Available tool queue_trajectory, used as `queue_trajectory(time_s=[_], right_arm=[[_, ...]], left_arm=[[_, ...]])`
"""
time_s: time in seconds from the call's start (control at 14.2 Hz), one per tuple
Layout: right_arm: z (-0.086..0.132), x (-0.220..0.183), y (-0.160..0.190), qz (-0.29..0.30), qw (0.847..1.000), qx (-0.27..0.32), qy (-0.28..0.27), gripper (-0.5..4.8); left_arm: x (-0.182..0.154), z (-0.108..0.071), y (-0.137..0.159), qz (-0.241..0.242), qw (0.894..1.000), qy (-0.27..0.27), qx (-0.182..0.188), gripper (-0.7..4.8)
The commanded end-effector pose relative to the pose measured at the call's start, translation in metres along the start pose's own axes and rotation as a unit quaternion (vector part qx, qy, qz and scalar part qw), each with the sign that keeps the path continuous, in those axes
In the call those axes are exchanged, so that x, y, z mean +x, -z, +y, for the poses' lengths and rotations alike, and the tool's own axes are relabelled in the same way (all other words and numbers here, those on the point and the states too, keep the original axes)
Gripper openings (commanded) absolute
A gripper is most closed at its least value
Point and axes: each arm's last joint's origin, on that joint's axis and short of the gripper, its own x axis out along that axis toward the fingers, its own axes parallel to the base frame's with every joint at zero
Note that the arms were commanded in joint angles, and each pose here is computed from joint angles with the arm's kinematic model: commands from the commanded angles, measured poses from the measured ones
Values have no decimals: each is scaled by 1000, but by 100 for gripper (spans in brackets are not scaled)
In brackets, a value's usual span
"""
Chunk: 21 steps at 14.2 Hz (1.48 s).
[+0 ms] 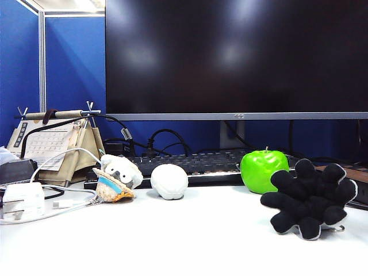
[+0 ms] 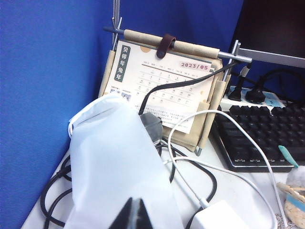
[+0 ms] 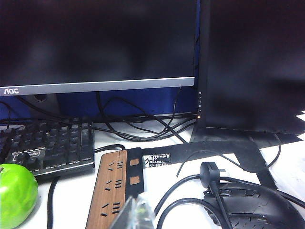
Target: Place the tilting octopus upright.
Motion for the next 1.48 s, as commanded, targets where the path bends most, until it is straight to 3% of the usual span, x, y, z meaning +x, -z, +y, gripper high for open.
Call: queue_trajectory(time_s=[0.07, 0.35, 0.56, 0.7, 0.84, 0.91, 0.99, 1.13, 1.27, 1.41, 1.48], right_arm=[[0, 0, 1, -4, 1000, 0, 0, -7], [0, 0, 1, -4, 1000, 1, -1, -7], [3, 0, -7, -37, 997, 52, -47, -7], [6, -3, -22, -107, 981, 112, -114, -7], [9, -14, -50, -225, 949, 128, -178, -8], [10, -18, -66, -234, 941, 157, -188, -8], [10, -24, -93, -198, 948, 168, -184, -7], [12, -40, -140, -140, 962, 147, -181, -7], [17, -55, -214, -148, 957, 98, -230, -7], [22, -53, -270, -107, 957, 88, -254, -7], [25, -42, -299, -48, 963, 75, -256, -7]], left_arm=[[0, 0, -1, -6, 1000, 0, 0, -3], [0, 0, -1, -7, 1000, 1, -5, -3], [-1, -1, -6, -18, 998, 14, -59, -2], [-7, -6, -31, -69, 991, 68, -87, -3], [-26, -11, -79, -178, 973, 101, -109, -3], [-38, -13, -101, -206, 967, 103, -112, -3], [-56, -16, -132, -220, 964, 104, -108, -3], [-73, -21, -177, -187, 976, 93, -59, -3], [-67, -29, -238, -112, 988, 99, 28, -2], [-46, -34, -283, -43, 993, 94, 51, -3], [-24, -38, -306, 2, 994, 101, 49, -2]])
